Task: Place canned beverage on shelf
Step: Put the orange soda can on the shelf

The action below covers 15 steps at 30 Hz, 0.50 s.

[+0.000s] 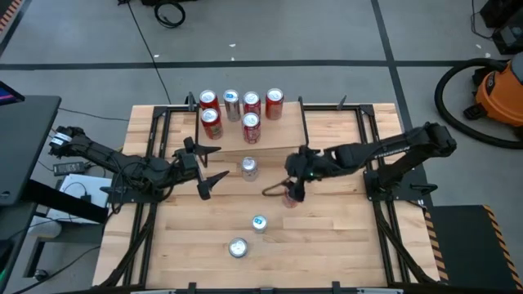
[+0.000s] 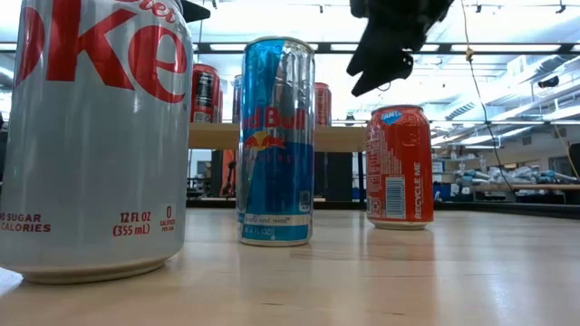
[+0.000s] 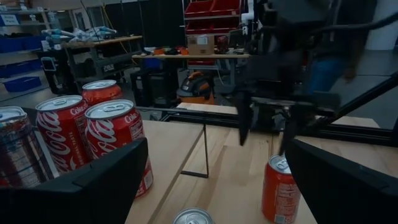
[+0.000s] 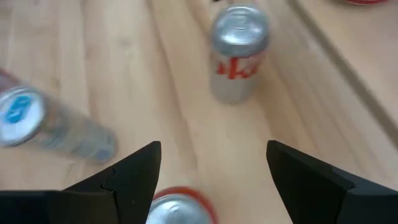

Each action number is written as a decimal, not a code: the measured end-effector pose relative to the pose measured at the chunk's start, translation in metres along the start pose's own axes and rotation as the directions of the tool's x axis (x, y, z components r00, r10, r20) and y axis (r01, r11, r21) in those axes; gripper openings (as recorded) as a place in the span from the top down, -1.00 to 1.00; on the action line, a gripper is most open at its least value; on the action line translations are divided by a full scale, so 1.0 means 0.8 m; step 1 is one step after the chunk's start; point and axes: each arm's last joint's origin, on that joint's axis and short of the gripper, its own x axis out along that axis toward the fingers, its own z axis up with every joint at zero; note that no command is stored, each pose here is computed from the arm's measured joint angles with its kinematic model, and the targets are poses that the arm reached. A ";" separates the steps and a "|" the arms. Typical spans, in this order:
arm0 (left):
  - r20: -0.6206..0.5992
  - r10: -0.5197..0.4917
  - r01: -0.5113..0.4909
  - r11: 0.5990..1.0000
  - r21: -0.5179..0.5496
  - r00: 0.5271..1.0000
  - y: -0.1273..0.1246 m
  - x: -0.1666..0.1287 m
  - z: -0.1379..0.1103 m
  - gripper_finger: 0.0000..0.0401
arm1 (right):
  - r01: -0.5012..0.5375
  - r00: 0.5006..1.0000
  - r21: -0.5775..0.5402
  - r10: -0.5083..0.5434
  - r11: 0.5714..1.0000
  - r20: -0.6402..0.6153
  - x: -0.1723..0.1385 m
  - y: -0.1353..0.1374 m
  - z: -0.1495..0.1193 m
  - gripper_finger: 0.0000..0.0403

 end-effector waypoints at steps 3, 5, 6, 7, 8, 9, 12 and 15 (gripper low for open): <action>0.000 0.000 0.000 1.000 0.000 1.000 0.000 0.000 0.000 -0.95 | -0.022 0.999 -0.029 0.021 0.999 -0.040 -0.004 0.011 -0.009 -0.49; 0.000 0.000 0.000 1.000 0.001 1.000 0.000 0.000 0.000 -0.95 | -0.031 0.998 -0.033 0.029 0.999 -0.048 -0.006 0.019 -0.013 -0.49; 0.001 0.000 0.000 1.000 0.000 1.000 0.000 0.000 0.000 -0.95 | -0.028 0.998 -0.033 0.026 0.999 -0.053 -0.007 0.022 -0.016 -0.49; 0.000 0.000 0.000 1.000 0.000 1.000 0.000 0.000 0.000 -0.95 | -0.018 0.998 -0.031 0.016 0.999 -0.065 -0.008 0.025 -0.019 -0.50; 0.000 0.000 0.000 1.000 0.000 1.000 0.000 0.000 0.000 -0.95 | -0.002 0.997 -0.026 0.000 1.000 -0.075 -0.009 0.027 -0.023 -0.50; 0.000 0.000 0.000 1.000 0.000 1.000 0.000 0.000 0.000 -0.95 | 0.011 0.997 -0.027 -0.013 1.000 -0.079 -0.010 0.030 -0.025 -0.50; 0.000 0.000 0.000 1.000 0.000 1.000 0.000 0.000 0.000 -0.95 | 0.058 0.994 -0.032 -0.060 0.998 -0.087 -0.014 0.036 -0.034 -0.54; 0.000 0.000 0.000 1.000 0.001 1.000 0.000 0.000 0.000 -0.95 | 0.065 0.995 -0.027 -0.067 0.998 -0.069 -0.016 0.044 -0.037 -0.60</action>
